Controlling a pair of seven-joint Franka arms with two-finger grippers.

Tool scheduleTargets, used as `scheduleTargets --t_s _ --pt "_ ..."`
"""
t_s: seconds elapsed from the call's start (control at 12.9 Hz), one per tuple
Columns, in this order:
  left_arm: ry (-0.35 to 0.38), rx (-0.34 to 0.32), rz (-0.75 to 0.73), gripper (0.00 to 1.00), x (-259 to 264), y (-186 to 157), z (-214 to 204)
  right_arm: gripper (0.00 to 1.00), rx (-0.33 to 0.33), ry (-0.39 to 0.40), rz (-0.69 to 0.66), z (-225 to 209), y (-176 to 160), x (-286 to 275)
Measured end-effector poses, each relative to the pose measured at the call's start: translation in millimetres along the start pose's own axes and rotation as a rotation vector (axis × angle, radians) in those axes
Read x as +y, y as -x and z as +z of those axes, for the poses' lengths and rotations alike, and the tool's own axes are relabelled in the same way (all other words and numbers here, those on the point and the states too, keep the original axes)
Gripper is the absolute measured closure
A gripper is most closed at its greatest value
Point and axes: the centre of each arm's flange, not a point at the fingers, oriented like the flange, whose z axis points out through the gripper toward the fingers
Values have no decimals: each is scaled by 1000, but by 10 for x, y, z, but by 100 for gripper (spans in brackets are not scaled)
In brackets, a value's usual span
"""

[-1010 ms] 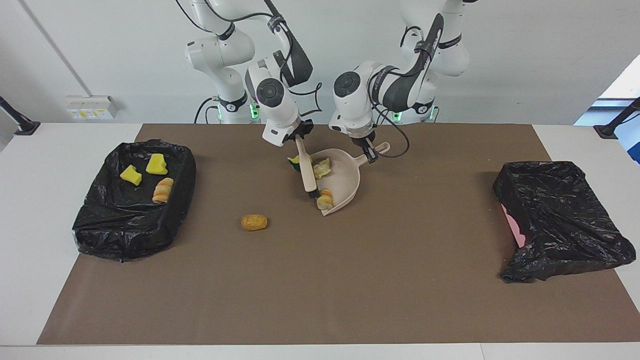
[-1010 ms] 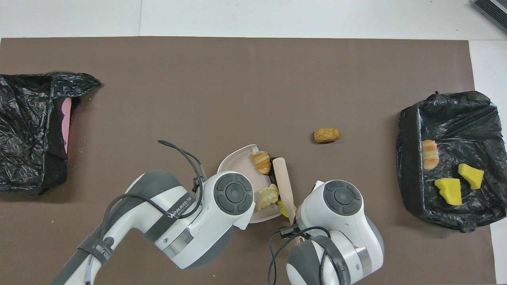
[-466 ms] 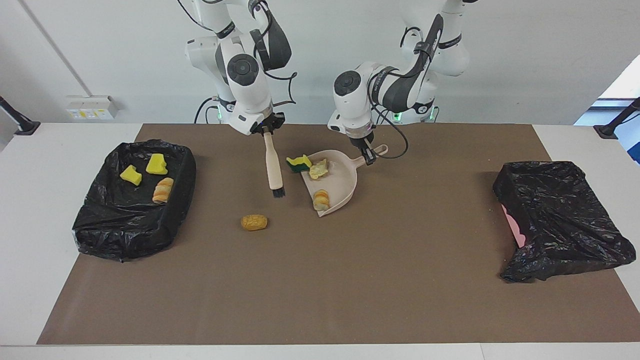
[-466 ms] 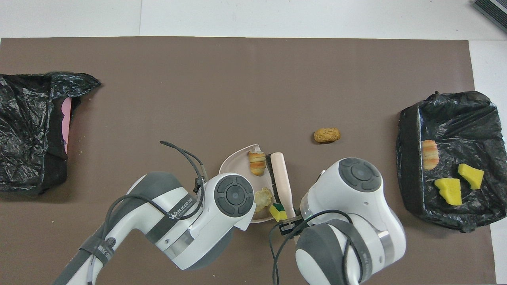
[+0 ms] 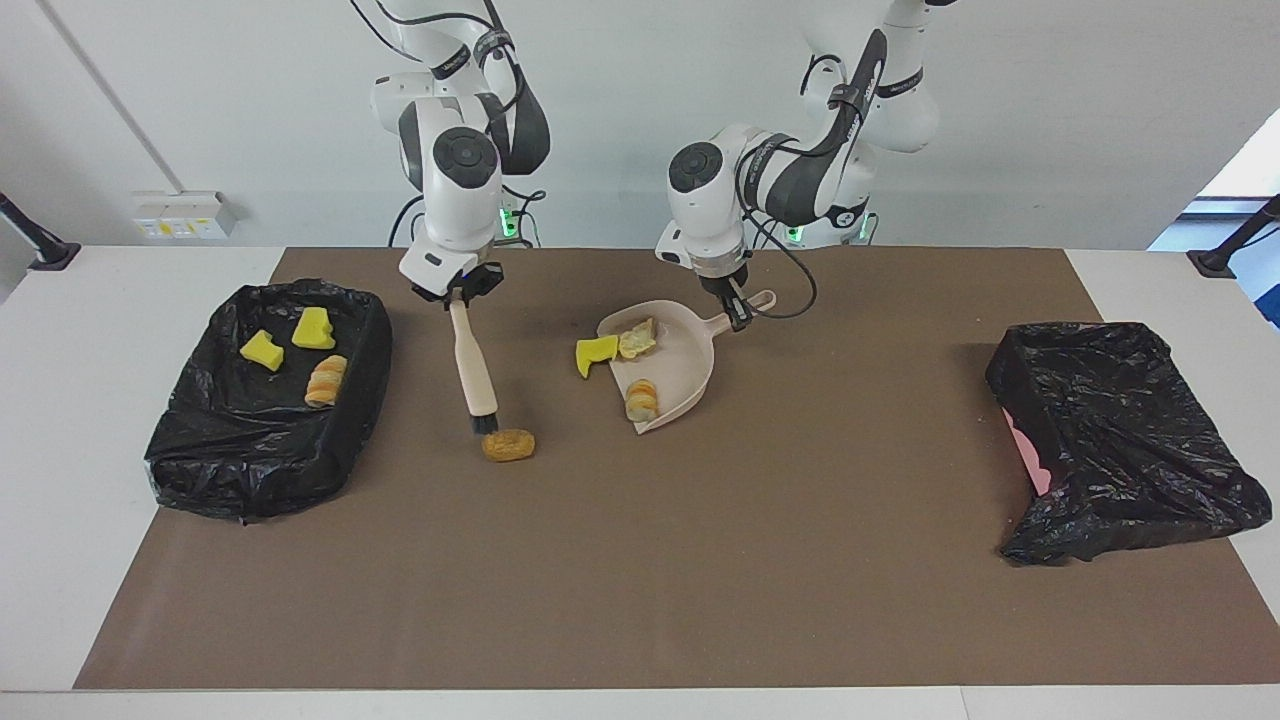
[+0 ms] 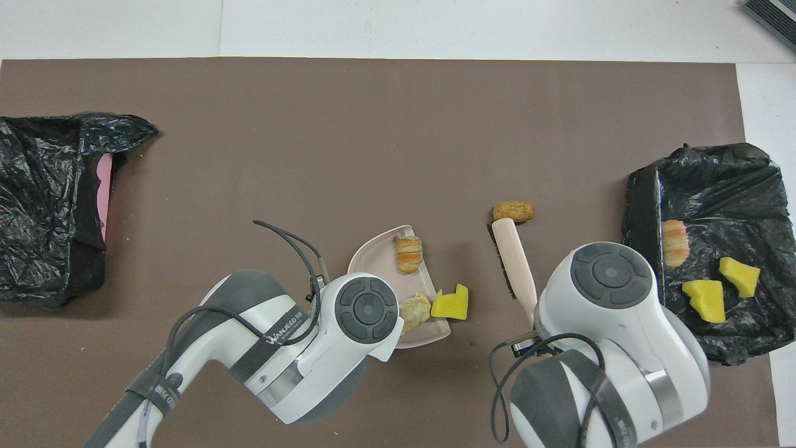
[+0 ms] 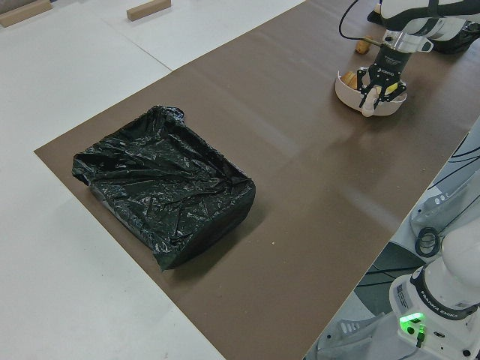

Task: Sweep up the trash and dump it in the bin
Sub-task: 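Sweep the tan chunks and sponge into the dustpan with the right gripper's brush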

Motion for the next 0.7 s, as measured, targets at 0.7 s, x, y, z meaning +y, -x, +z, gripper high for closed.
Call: scheduleTargets --t_s 0.7 --pt "0 0 0 68 0 0 3 74 -103 -177 -67 553 -710 -312"
